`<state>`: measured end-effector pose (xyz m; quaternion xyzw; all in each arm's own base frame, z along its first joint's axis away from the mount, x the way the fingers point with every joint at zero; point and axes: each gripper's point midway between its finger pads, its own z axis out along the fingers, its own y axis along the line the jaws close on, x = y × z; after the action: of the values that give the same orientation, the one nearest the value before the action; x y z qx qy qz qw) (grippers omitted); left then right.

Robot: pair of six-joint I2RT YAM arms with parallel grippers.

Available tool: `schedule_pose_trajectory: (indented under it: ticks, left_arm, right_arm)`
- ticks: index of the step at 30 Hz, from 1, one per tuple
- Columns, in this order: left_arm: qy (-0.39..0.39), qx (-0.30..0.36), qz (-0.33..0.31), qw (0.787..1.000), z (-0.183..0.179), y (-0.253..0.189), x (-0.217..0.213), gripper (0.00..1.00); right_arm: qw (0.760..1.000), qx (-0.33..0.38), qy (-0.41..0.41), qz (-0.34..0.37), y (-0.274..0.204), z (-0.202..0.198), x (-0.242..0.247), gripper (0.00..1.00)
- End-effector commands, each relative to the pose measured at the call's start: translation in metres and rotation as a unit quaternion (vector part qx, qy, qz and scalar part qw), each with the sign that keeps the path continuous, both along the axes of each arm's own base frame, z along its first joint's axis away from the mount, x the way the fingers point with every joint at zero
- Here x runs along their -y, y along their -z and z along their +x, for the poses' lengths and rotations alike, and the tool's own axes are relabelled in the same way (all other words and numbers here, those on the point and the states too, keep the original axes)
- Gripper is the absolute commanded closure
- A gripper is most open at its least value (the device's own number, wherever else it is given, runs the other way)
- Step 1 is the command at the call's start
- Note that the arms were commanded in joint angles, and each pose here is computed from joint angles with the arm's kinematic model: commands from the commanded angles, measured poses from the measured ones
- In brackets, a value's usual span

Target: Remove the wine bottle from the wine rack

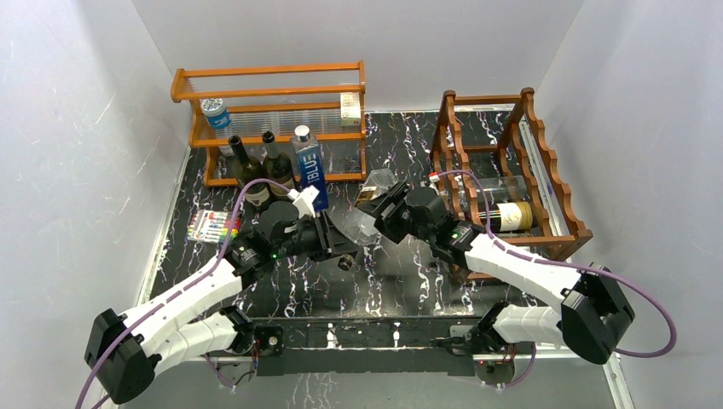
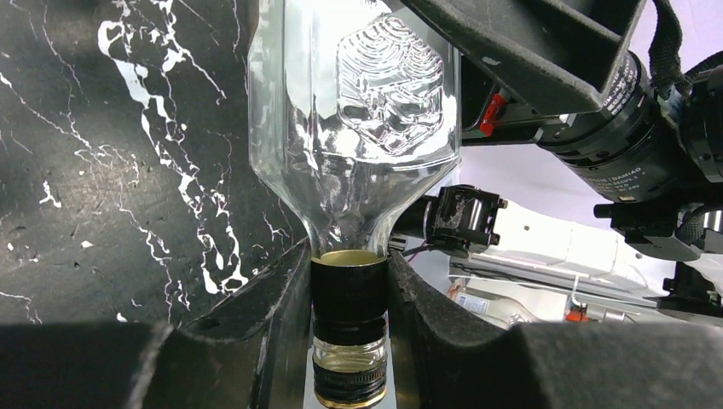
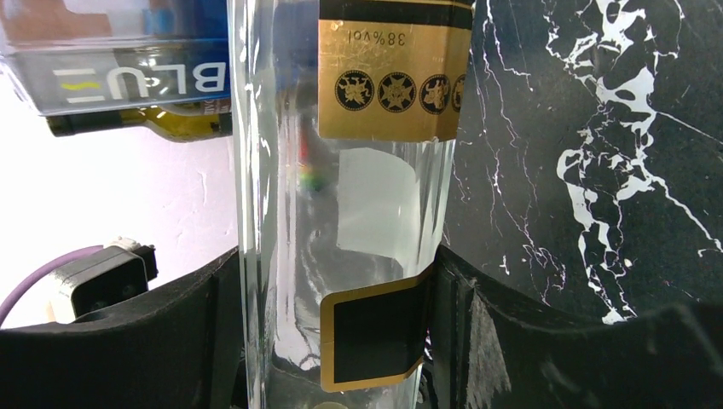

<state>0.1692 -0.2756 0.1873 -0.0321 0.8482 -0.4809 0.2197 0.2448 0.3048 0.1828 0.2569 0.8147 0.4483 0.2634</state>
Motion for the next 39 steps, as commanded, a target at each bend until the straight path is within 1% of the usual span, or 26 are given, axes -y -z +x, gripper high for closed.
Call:
schedule_pose_trajectory:
  ticks: [1,6,9,13,16,20,23,24,26,29,31,33,35,37,39]
  left_arm:
    - [-0.022,-0.013,-0.011,1.000,-0.003,-0.003,-0.008,1.00]
    - [-0.025,-0.029,0.000,0.999,-0.011,0.019,-0.015,1.00]
    - [-0.035,-0.033,0.005,0.999,-0.015,0.030,-0.023,1.00]
    - [-0.045,-0.043,0.009,0.998,-0.018,0.044,-0.028,1.00]
    - [-0.049,-0.055,0.013,0.997,-0.020,0.053,-0.030,1.00]
    - [-0.058,-0.064,0.014,0.996,-0.021,0.056,-0.032,1.00]
    - [-0.065,-0.074,0.019,0.995,-0.023,0.055,-0.035,1.00]
    - [-0.066,-0.076,0.021,0.995,-0.024,0.055,-0.036,1.00]
    - [-0.068,-0.077,0.024,0.994,-0.025,0.050,-0.038,1.00]
    - [-0.074,-0.078,0.030,0.994,-0.025,0.045,-0.042,1.00]
    - [-0.080,-0.081,0.030,0.993,-0.026,0.041,-0.044,1.00]
    - [-0.086,-0.087,0.021,0.992,-0.026,0.034,-0.043,1.00]
    - [-0.096,-0.101,0.002,0.990,-0.026,0.024,-0.041,1.00]
    - [-0.098,-0.109,-0.027,0.989,-0.025,0.010,-0.036,1.00]
    - [-0.097,-0.113,-0.044,0.988,-0.025,-0.002,-0.032,1.00]
  right_arm:
    - [0.997,0.076,0.024,0.016,-0.032,0.022,0.002,0.34]
    - [0.997,0.073,0.015,-0.015,-0.011,0.019,0.003,0.29]
    - [0.997,0.062,0.008,-0.036,0.004,0.017,0.002,0.20]
    - [0.998,0.044,-0.002,-0.051,0.026,0.013,0.000,0.12]
    - [0.997,0.036,-0.011,-0.066,0.036,0.011,-0.002,0.08]
    - [0.992,0.058,-0.032,-0.106,0.035,0.012,-0.002,0.03]
    - [0.982,0.116,-0.081,-0.125,0.018,0.011,-0.008,0.02]
    - [0.975,0.137,-0.107,-0.139,0.013,0.009,-0.010,0.02]
    - [0.950,0.195,-0.170,-0.173,-0.004,0.007,-0.018,0.02]
    - [0.916,0.244,-0.224,-0.225,-0.014,0.002,-0.016,0.02]
    - [0.893,0.279,-0.256,-0.242,-0.023,-0.002,-0.014,0.02]
    - [0.861,0.323,-0.308,-0.243,-0.032,-0.015,-0.017,0.02]
    - [0.838,0.352,-0.330,-0.254,-0.038,-0.020,-0.015,0.02]
    - [0.814,0.375,-0.338,-0.287,-0.038,-0.017,-0.006,0.02]
    - [0.777,0.417,-0.349,-0.316,-0.044,-0.015,0.000,0.02]
